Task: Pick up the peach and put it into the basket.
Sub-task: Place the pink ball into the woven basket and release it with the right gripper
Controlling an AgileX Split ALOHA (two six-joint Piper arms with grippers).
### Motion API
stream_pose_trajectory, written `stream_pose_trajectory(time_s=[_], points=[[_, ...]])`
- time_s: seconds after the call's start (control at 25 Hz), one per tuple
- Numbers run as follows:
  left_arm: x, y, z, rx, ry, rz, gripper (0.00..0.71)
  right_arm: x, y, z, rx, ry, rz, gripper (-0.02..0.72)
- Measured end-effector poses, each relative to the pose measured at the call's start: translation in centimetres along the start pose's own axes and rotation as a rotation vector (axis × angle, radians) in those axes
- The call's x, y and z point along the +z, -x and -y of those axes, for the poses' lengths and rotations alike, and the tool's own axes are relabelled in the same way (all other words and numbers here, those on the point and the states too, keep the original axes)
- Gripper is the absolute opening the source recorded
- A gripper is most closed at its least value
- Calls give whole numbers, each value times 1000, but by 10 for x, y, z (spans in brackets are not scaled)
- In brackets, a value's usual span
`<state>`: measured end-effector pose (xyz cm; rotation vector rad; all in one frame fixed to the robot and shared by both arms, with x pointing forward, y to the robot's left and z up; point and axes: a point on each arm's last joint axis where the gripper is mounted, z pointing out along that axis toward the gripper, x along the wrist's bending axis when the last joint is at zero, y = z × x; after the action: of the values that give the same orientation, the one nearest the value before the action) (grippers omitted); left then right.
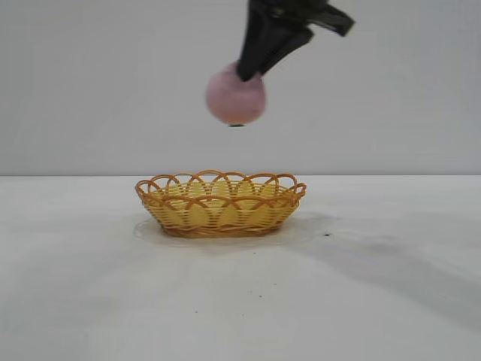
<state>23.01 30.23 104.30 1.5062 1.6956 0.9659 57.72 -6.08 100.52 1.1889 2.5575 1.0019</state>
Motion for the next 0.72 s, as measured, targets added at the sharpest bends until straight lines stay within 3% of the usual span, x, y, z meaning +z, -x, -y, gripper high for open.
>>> stream_pose_trajectory(time_s=[0.52, 0.56, 0.6, 0.72], points=[[0, 0, 0, 0, 0, 0, 282, 64, 9, 20, 33, -141, -29, 0], [0, 0, 0, 0, 0, 0, 282, 64, 9, 19, 35, -140, -31, 58], [0, 0, 0, 0, 0, 0, 282, 64, 9, 19, 37, -140, -31, 58], [0, 0, 0, 0, 0, 0, 282, 57, 8, 15, 34, -122, -31, 240]])
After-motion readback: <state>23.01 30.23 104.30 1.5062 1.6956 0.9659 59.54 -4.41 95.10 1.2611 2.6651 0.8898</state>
